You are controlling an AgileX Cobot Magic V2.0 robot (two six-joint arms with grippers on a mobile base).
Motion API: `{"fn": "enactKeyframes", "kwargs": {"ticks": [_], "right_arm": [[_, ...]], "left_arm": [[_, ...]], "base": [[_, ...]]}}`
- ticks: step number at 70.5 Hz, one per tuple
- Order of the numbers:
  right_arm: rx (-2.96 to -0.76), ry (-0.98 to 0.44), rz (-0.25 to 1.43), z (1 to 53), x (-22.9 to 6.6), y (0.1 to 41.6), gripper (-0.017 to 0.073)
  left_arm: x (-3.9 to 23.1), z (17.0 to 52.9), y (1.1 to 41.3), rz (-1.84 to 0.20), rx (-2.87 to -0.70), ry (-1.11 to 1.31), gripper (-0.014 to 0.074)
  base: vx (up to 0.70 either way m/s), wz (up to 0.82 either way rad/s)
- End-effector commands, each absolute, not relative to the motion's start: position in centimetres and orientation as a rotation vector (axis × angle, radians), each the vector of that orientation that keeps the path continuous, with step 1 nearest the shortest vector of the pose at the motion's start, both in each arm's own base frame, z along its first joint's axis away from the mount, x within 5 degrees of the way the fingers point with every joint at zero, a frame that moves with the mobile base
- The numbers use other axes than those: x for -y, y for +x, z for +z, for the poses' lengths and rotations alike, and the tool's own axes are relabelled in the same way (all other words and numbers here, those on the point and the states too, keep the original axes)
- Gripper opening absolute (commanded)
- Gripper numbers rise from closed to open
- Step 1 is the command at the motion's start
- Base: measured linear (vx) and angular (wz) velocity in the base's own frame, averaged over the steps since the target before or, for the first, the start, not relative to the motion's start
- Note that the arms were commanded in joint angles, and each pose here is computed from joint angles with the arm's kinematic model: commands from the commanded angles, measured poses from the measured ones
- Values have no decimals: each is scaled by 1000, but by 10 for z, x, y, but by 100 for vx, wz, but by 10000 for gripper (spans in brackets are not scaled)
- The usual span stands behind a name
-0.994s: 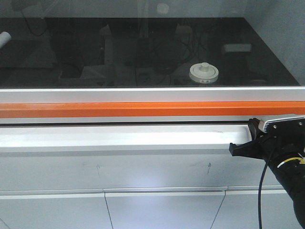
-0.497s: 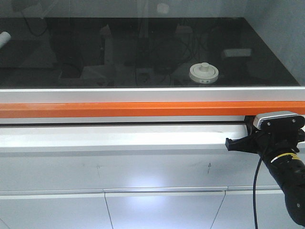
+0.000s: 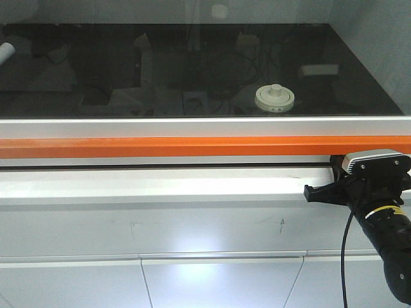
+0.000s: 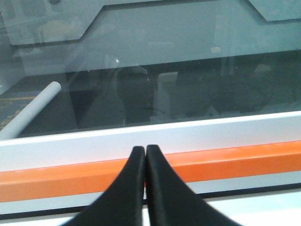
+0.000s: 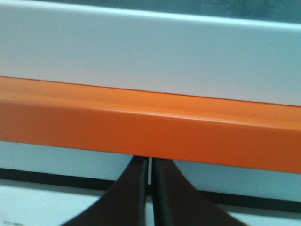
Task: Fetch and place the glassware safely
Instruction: 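Move the right gripper up to the orange sash handle, then bring the left gripper to the orange handle beside the right gripper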
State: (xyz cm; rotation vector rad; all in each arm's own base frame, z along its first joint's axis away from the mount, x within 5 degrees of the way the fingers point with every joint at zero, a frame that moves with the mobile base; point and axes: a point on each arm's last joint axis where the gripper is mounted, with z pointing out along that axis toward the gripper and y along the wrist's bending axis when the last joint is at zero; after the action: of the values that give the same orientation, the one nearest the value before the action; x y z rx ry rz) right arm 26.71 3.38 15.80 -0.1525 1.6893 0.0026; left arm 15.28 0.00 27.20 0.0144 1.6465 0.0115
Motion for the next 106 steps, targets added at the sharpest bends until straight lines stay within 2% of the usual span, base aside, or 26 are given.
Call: {"fn": "enactKeyframes", "kwargs": {"ticks": [1, 49, 70, 91, 106], "right_arm": [[-1510, -151, -2, 181, -35, 271, -1], [-1510, -151, -2, 181, -35, 271, -1], [-1510, -151, -2, 181, -35, 271, -1], [-1510, -151, -2, 181, -35, 271, -1], [-1516, -152, -2, 181, -35, 271, -1]], "left_arm": [[1, 281, 156, 1, -1491, 11, -7], [9, 224, 217, -53, -1578, 92, -7], [10, 197, 230, -62, -1661, 90, -7], [3, 184, 241, -40, -1579, -5, -7], [0, 171, 245, -24, -1609, -34, -7]], "base": [[0, 0], [0, 0], [0, 0], [0, 0], [0, 0]]}}
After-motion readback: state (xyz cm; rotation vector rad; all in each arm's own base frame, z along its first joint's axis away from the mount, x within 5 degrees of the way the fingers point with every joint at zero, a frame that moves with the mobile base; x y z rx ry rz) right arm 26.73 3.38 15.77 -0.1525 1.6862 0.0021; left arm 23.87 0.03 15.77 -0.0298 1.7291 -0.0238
